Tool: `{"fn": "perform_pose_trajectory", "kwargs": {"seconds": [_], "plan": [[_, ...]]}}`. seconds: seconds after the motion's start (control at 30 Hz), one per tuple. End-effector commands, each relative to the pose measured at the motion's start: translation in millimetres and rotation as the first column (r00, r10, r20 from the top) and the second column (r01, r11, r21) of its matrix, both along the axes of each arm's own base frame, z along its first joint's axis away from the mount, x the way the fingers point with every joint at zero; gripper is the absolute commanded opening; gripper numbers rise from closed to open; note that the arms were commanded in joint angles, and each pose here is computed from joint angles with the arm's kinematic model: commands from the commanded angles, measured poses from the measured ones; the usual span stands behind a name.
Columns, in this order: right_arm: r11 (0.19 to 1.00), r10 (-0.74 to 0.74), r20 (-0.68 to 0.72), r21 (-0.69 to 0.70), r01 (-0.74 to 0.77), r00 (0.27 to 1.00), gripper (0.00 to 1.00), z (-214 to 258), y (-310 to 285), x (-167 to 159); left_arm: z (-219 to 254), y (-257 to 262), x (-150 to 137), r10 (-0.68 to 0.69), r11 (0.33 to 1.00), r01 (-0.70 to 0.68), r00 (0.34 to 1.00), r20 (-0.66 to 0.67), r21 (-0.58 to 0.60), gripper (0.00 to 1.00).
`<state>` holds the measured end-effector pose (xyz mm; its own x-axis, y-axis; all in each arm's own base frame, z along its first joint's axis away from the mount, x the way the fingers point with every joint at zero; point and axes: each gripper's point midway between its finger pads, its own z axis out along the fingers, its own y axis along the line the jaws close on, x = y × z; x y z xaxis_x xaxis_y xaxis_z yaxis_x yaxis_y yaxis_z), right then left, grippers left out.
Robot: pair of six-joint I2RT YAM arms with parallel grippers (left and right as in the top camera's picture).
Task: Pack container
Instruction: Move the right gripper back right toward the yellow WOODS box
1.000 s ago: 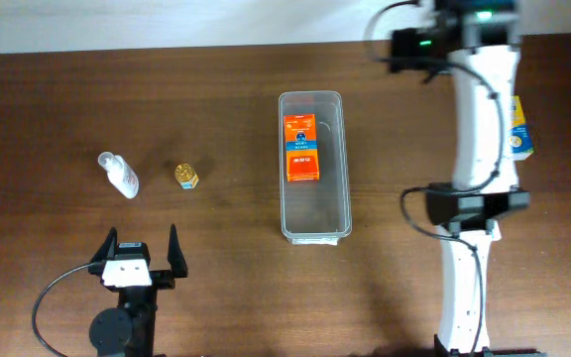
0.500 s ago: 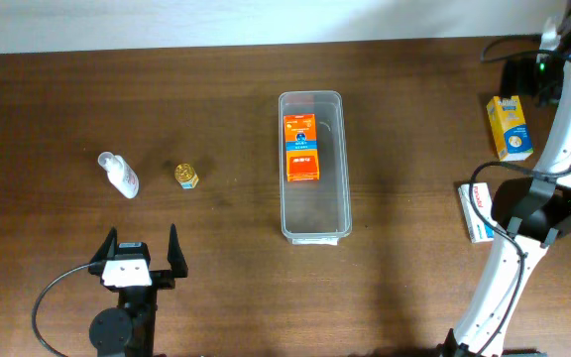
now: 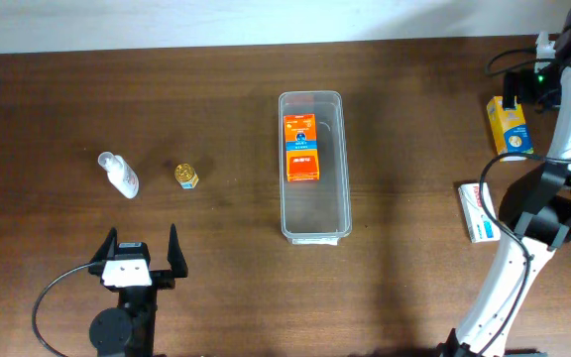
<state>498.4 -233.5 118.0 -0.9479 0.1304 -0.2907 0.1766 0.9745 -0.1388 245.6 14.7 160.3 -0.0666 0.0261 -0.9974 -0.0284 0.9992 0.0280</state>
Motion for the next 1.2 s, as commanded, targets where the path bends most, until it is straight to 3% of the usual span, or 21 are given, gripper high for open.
{"fn": "perform_pose_trajectory", "kwargs": {"seconds": [0.0,0.47,1.17], "plan": [[0.996,0.073,0.011,0.057,-0.073,0.997,0.99,-11.1,3.0,0.6,-1.3,-0.5,-0.2,-0.003,1.000,0.003,1.000,-0.003,0.012,0.99],[0.984,0.122,-0.076,0.139,-0.111,0.990,0.99,-73.7,14.4,-14.0,-1.3,-0.5,-0.2,-0.003,1.000,0.003,1.000,-0.003,0.012,1.00],[0.980,0.139,-0.092,0.158,-0.123,0.986,0.97,-103.3,14.9,-14.5,-1.3,-0.5,-0.2,-0.003,1.000,0.003,1.000,-0.003,0.012,0.99]]}}
